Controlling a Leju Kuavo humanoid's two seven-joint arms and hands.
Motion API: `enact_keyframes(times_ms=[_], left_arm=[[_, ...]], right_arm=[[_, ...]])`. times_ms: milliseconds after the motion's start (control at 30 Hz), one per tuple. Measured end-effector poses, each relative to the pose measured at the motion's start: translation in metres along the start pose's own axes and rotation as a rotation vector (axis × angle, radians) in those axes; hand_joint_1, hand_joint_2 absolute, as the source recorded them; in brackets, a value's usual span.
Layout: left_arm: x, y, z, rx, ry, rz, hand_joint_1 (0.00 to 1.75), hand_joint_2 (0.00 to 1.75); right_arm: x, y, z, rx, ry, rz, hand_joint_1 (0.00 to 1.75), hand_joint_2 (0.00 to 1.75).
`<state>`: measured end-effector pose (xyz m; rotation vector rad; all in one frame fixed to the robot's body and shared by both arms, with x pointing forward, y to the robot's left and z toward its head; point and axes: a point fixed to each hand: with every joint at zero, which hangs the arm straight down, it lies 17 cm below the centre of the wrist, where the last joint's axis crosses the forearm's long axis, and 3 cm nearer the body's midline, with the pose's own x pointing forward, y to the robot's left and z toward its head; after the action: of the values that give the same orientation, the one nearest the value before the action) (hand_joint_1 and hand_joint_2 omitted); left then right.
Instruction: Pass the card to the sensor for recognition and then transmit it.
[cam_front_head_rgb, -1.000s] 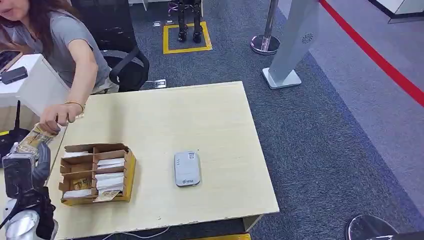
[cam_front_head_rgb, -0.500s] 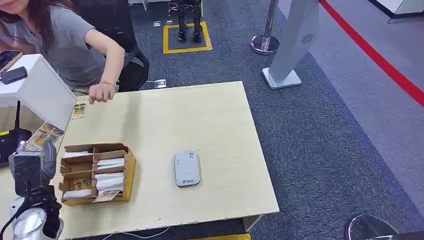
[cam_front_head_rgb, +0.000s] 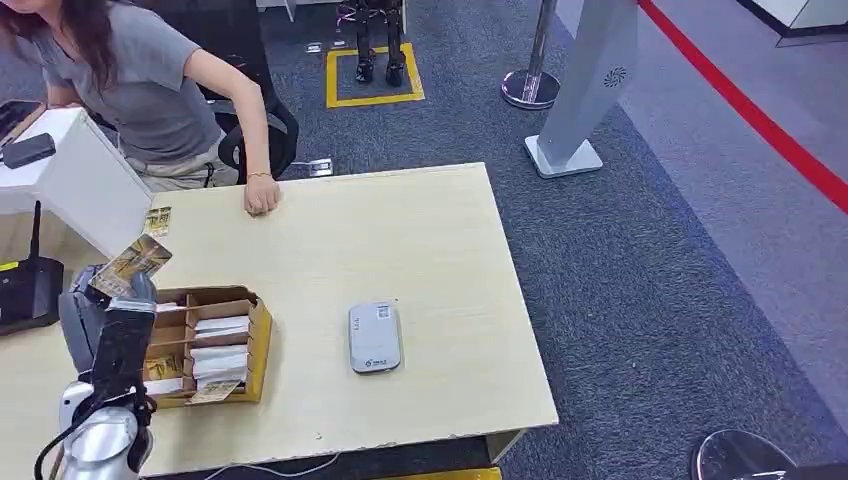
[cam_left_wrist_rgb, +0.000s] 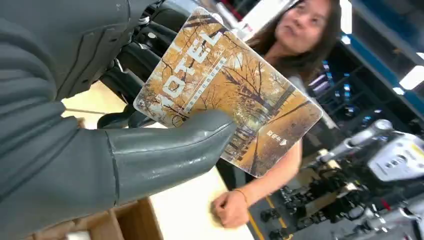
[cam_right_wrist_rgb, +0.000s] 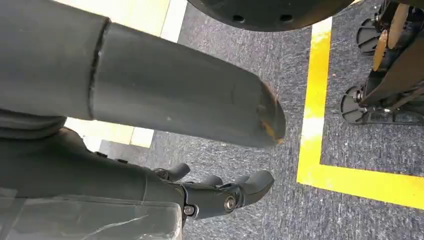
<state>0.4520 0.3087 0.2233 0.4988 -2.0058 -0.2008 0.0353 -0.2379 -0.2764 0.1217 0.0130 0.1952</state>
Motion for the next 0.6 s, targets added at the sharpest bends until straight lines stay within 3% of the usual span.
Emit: enact_keyframes(times_ms=[333, 600], left_arm=[[0.04, 0.001, -0.032, 0.039, -0.095, 0.055, 1.75, 1.75], [0.074, 0.002, -0.061, 0.082, -0.218, -0.132, 1.75, 1.75]], right_arm=[[0.001, -0.01, 0.001, -0.014, -0.015, 0.004, 0.0, 0.0], [0.004, -0.011, 0.001, -0.019, -0.019, 0.041, 0.0, 0.0]])
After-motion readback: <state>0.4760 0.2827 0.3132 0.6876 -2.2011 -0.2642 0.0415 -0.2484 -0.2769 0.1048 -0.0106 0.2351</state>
